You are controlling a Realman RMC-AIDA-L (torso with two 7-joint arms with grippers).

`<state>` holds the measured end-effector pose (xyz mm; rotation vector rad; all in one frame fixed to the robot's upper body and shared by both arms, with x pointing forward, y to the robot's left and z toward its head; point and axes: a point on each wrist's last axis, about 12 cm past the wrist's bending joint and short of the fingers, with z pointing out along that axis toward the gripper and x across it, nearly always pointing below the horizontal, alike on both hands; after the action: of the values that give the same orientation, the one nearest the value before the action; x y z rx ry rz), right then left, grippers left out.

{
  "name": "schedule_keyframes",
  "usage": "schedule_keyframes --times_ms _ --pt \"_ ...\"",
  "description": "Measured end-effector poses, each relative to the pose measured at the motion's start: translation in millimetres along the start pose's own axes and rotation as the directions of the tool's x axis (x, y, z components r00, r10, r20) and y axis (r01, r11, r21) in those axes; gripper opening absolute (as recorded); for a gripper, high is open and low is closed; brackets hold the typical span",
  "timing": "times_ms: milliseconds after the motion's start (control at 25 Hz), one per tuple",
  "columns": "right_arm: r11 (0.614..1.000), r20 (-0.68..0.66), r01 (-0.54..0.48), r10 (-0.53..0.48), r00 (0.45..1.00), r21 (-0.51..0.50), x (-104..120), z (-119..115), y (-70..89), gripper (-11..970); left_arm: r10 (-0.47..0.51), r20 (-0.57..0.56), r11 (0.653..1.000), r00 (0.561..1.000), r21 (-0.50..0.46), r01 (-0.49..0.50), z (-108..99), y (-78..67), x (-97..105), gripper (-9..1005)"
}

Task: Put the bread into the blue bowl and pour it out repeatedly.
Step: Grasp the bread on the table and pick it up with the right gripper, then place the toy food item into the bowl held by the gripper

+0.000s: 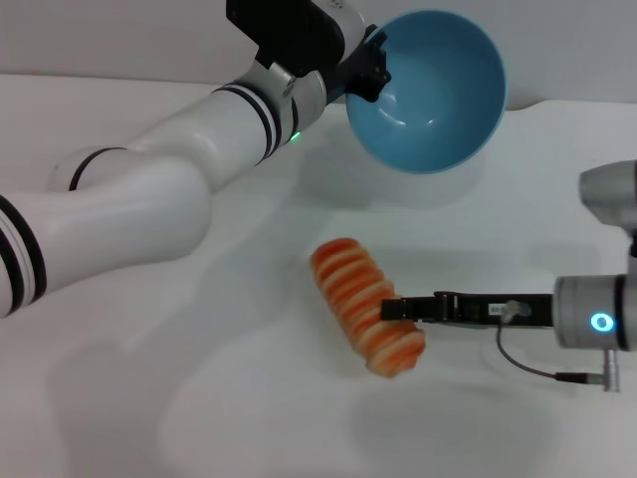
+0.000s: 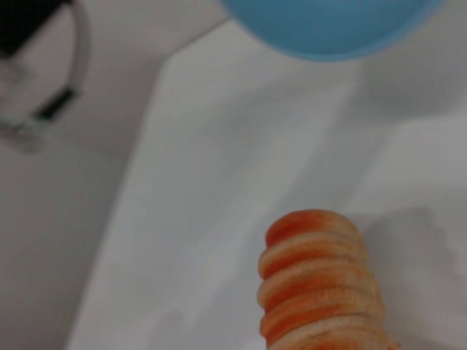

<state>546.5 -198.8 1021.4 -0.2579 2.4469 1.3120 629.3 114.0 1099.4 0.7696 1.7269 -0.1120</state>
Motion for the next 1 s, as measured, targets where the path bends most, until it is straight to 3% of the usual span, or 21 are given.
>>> schedule_keyframes --times_ms 120,280,440,760,880,1000 --pt "0.995 -0.001 0.039 -0.039 0.999 -0.087 -1.2 -15.0 6.6 361 -0.002 -0.017 1.000 1.000 -0.004 0.002 1.0 3.2 2.4 0" --pt "0.975 0.037 0.097 -0.092 0.995 -0.199 -3.1 -45.1 15.1 325 -0.023 -0.125 1.000 0.992 -0.016 0.022 11.6 23.7 8.1 0" --pt "0.964 0.100 0.120 -0.099 0.990 -0.235 -3.7 -67.0 15.9 294 -0.039 -0.173 0.999 0.984 -0.010 0.038 15.7 30.5 7.7 0" --pt "0.979 0.318 0.114 -0.055 0.946 -0.171 2.0 -128.6 -2.8 198 -0.034 -0.218 0.999 0.975 0.012 0.037 17.2 31.8 9.9 -1" --pt "0.982 0.358 0.104 -0.042 0.933 -0.155 3.8 -137.3 -6.5 188 -0.030 -0.230 0.999 0.973 0.027 0.037 17.0 29.4 10.5 -1" --pt "0.985 0.406 0.115 -0.053 0.912 -0.129 2.0 -144.1 -9.5 179 -0.010 -0.255 0.995 0.967 0.090 0.033 16.4 16.6 9.3 -1"
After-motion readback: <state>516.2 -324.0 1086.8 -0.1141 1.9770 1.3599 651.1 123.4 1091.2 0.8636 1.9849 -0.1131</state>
